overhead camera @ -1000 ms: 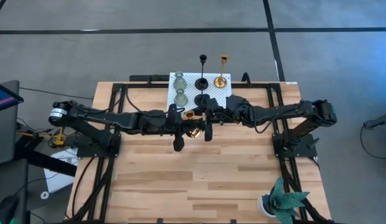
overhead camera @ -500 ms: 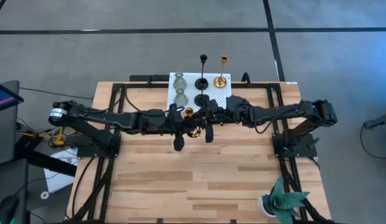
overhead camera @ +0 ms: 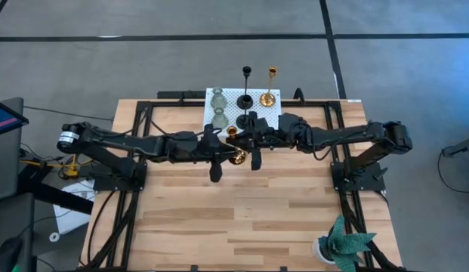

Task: Pick & Place candle stick holders
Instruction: Align the golden candle holder with the golden candle holder on the shelf

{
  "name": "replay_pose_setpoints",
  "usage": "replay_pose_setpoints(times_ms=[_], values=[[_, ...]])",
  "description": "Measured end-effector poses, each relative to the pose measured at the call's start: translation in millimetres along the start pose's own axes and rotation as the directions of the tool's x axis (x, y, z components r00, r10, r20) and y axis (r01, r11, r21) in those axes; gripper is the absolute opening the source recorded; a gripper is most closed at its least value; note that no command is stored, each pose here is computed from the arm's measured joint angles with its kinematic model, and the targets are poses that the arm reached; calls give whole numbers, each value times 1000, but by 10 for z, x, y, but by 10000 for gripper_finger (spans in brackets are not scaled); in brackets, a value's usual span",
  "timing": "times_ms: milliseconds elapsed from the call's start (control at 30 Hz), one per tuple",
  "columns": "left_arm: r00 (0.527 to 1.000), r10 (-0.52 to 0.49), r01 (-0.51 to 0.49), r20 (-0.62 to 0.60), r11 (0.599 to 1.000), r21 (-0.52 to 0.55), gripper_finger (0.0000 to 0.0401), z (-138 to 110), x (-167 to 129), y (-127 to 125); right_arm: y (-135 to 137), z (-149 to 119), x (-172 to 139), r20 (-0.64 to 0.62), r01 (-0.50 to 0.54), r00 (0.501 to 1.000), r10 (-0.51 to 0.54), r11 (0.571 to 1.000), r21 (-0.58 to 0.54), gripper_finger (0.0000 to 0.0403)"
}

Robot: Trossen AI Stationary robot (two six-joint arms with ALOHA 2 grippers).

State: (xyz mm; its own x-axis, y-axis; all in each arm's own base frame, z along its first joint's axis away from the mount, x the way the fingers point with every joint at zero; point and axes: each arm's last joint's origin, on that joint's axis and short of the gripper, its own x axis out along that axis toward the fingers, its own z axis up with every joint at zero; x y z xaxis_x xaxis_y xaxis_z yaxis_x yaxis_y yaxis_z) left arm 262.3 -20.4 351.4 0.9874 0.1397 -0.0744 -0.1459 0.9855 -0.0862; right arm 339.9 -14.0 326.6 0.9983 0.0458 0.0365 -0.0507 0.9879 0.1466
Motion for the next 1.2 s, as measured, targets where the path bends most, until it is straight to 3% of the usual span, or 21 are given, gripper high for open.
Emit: replay_pose_setpoints(times_ms=[400, 667, 1200], values=[[998, -8, 9, 66, 1000, -18, 88, 187, -273, 48, -23, 133, -196, -23, 150, 988, -153, 984, -99, 2], [1000, -4, 4, 22, 1000, -9, 86, 202, -436, 87, 2, 324, -483, -46, 261, 961, -271, 952, -163, 2], [999, -5, 6, 35, 1000, -12, 86, 226, -474, 94, 111, 437, -896, -134, 405, 888, -440, 885, -229, 1]])
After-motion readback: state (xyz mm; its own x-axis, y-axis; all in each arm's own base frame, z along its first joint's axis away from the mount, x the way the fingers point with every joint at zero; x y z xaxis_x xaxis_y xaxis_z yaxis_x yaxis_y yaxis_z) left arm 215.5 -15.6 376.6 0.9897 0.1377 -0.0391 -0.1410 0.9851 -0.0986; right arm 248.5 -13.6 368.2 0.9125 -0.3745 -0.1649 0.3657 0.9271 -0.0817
